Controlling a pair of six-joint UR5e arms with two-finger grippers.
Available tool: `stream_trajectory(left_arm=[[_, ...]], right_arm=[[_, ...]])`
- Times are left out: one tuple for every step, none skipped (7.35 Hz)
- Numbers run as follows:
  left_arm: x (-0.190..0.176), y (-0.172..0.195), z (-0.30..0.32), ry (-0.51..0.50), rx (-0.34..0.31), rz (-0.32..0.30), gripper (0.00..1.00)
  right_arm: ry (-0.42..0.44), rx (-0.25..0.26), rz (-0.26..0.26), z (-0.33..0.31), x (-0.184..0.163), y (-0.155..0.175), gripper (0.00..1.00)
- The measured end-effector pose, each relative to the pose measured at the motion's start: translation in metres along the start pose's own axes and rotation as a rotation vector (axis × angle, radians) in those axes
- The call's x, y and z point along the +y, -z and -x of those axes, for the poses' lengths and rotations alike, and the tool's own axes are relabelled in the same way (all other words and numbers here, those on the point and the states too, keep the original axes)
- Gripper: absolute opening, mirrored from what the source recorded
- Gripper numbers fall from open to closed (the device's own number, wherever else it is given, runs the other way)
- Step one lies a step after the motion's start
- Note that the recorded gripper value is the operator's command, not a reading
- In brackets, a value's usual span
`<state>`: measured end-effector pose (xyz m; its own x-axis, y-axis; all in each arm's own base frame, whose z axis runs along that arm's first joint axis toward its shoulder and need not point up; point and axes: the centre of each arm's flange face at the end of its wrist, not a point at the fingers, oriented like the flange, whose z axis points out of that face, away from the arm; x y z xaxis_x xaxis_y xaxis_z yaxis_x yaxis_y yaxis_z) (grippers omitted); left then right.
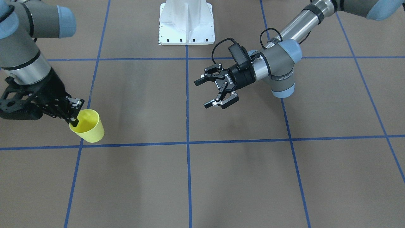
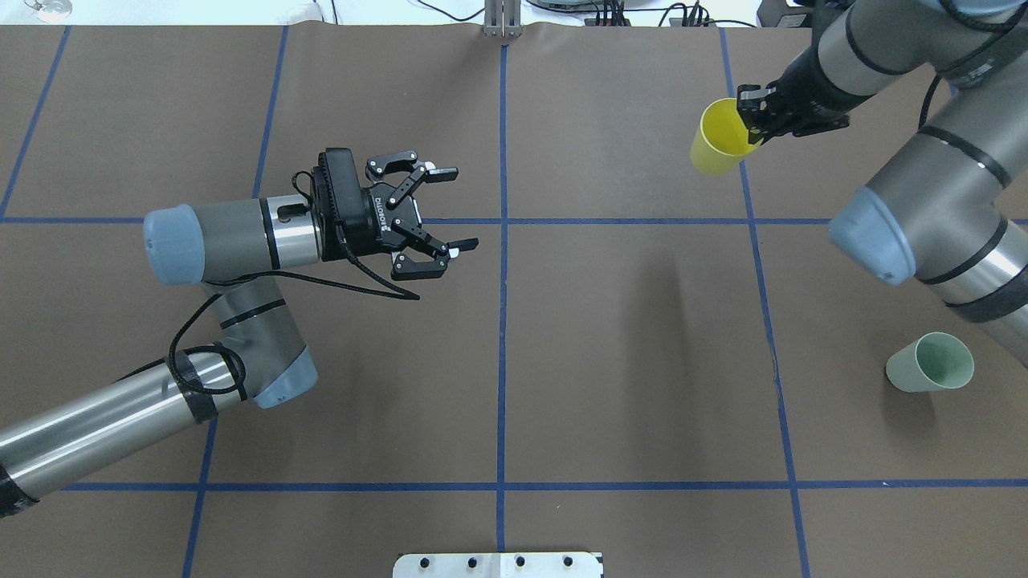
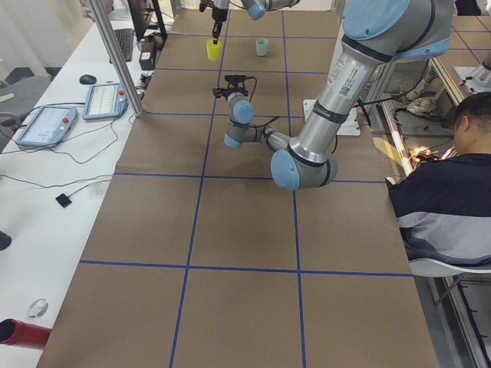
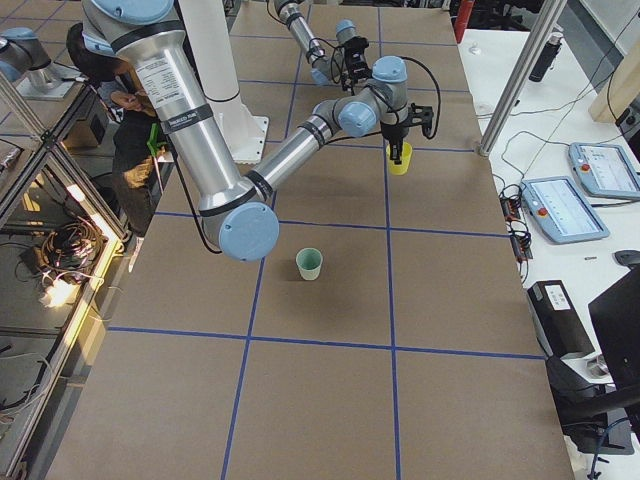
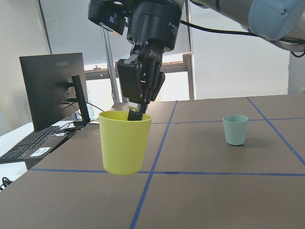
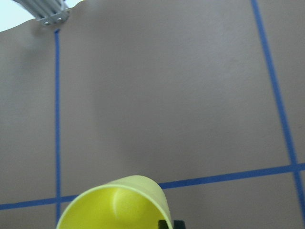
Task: Transfer and stack yellow cup on green cup
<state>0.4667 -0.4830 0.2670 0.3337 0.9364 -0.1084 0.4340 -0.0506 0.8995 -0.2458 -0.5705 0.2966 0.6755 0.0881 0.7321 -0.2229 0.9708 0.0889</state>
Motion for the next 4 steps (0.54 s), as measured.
stream_trajectory(left_arm=[[-0.013, 0.007, 0.017, 0.004, -0.047, 0.067, 1.0], [-0.033, 0.017, 0.023, 0.017, -0.087, 0.15, 1.0], [-0.056, 0.033, 0.026, 0.035, -0.129, 0.246, 1.0], [-0.079, 0.052, 0.032, 0.054, -0.181, 0.35, 1.0]], right_arm=[[0.027, 0.035, 0.024, -0.033, -0.01, 0.004, 0.0], [0.038, 0.058, 0.036, -0.06, -0.015, 0.006, 0.0], [0.039, 0.07, 0.046, -0.08, -0.015, 0.005, 0.0], [0.037, 0.073, 0.057, -0.094, -0.011, 0.004, 0.0]])
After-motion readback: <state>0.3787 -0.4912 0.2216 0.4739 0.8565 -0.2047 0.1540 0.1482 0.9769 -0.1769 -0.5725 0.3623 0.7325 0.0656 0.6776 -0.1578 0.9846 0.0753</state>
